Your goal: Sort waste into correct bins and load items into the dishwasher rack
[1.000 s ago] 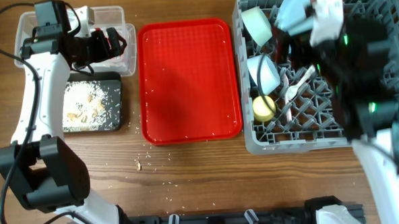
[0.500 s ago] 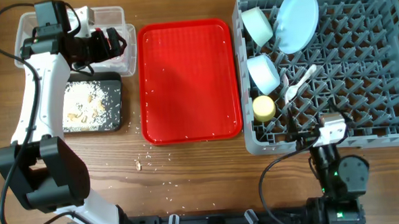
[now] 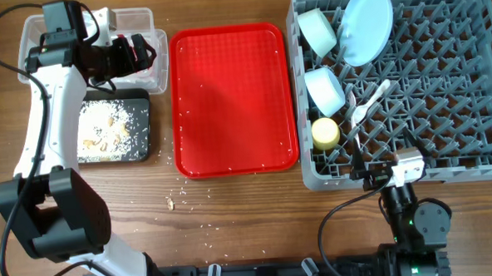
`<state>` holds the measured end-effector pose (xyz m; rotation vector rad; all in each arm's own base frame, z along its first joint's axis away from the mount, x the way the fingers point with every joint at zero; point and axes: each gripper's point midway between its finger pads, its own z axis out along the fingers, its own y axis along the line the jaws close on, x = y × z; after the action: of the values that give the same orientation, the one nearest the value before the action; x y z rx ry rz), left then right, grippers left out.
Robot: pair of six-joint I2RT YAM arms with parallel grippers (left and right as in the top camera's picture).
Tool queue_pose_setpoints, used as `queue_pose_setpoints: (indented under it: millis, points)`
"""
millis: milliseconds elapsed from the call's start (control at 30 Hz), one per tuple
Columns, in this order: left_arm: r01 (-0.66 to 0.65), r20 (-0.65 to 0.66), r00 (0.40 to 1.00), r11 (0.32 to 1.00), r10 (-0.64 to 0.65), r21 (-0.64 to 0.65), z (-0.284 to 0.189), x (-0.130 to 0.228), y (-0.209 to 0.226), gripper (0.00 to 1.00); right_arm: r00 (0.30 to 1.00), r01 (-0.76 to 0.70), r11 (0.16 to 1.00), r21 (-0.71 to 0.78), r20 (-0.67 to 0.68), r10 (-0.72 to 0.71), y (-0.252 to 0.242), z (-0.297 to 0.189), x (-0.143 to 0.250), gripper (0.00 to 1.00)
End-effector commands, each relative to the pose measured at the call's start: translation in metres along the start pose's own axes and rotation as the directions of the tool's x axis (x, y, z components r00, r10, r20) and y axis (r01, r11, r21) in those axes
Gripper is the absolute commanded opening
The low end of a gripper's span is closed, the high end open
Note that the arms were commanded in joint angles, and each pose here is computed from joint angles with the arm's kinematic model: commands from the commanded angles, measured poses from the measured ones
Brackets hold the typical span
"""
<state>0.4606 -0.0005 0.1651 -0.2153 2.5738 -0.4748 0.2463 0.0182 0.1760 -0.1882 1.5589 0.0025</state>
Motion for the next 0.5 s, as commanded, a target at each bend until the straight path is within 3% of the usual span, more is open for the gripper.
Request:
queue_pose_setpoints:
  millis: [0, 367, 467]
  points:
    - [-0.012, 0.019, 1.0, 1.0, 0.012, 0.002, -0.006, -0.004, -0.001, 1.0, 1.0, 0.015, 1.0, -0.011, 0.015, -0.014, 0.002, -0.001, -0.003, 1.0]
    - [-0.013, 0.016, 1.0, 1.0, 0.013, -0.002, -0.006, -0.003, -0.002, 1.0, 1.0, 0.014, 1.0, -0.011, 0.015, -0.014, 0.002, -0.001, -0.003, 1.0]
    - [-0.045, 0.074, 0.996, 0.998, 0.048, -0.037, -0.022, -0.014, -0.005, 1.0, 1.0, 0.015, 1.0, -0.011, 0.015, -0.014, 0.002, -0.001, -0.003, 1.0]
